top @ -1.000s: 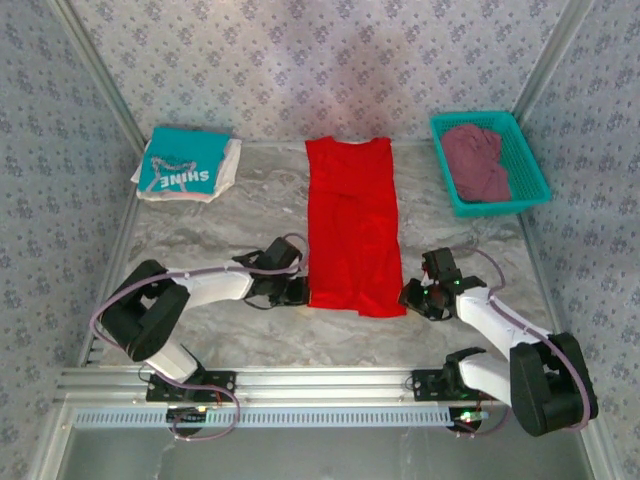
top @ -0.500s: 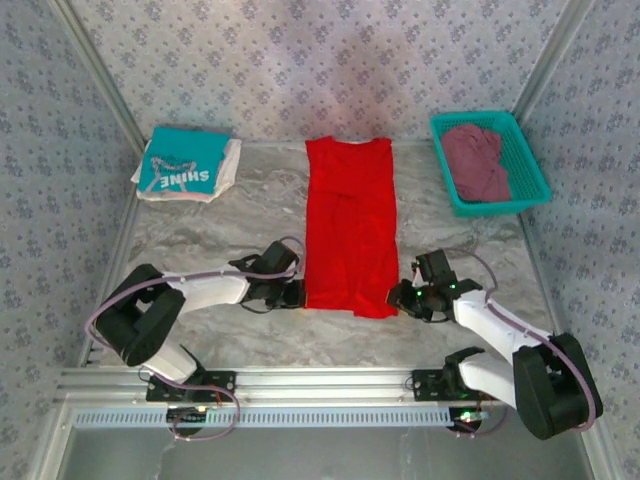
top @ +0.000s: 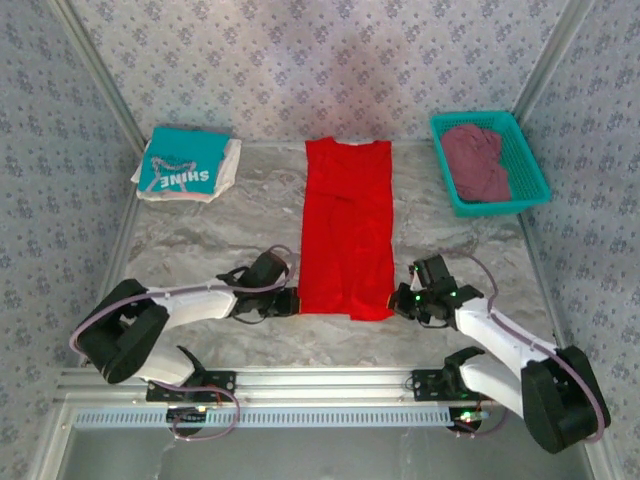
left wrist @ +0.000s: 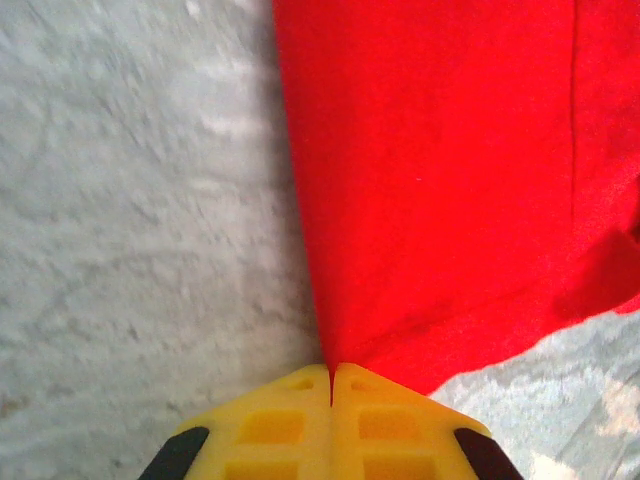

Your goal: Fold and stack the t-shirts

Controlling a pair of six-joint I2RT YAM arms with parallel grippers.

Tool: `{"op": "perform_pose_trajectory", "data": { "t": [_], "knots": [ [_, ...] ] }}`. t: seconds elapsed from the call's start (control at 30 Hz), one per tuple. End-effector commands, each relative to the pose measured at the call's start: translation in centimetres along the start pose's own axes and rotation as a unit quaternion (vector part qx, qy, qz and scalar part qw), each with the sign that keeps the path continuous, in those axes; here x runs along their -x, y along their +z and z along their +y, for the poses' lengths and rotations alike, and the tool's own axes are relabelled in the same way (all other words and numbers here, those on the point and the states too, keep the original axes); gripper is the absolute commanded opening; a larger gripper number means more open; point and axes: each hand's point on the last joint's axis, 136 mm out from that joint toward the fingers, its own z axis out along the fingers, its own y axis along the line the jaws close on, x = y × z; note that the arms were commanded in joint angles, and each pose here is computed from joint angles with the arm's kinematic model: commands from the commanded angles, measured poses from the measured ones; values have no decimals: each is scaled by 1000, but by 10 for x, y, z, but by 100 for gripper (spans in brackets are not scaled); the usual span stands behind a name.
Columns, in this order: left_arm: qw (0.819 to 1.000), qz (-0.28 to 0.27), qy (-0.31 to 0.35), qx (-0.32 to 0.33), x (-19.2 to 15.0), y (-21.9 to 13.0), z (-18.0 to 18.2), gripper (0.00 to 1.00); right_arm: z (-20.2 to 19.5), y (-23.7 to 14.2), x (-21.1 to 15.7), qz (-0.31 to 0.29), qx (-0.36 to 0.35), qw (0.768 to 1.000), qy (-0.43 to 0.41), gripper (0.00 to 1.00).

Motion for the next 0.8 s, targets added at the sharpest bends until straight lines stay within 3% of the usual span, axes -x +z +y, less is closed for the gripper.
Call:
{"op": "perform_pose_trajectory", "data": {
  "t": [0.0, 0.13, 0.23, 0.4, 0.57, 0.77],
  "knots": [
    [1000, 27, 0, 6, -27, 1, 5, 0, -12, -1, -27, 29, -14, 999, 9, 0],
    [999, 32, -14, 4, -48, -3, 8, 0, -21, -2, -47, 36, -15, 999, 22, 0],
    [1000, 20, 4, -2, -44, -20, -5, 0, -13, -9, -46, 23, 0, 999, 25, 0],
    [999, -32, 41, -1, -1, -53, -27, 0, 20, -27, -13, -20, 26, 999, 6, 0],
    [998, -53, 44, -11, 48, -59, -39, 0, 45, -29, 29, -40, 11, 998, -47, 0],
    [995, -87, 35, -23, 113, -67, -35, 0, 66, -31, 92, -90, 9, 995, -41, 0]
  ]
}}
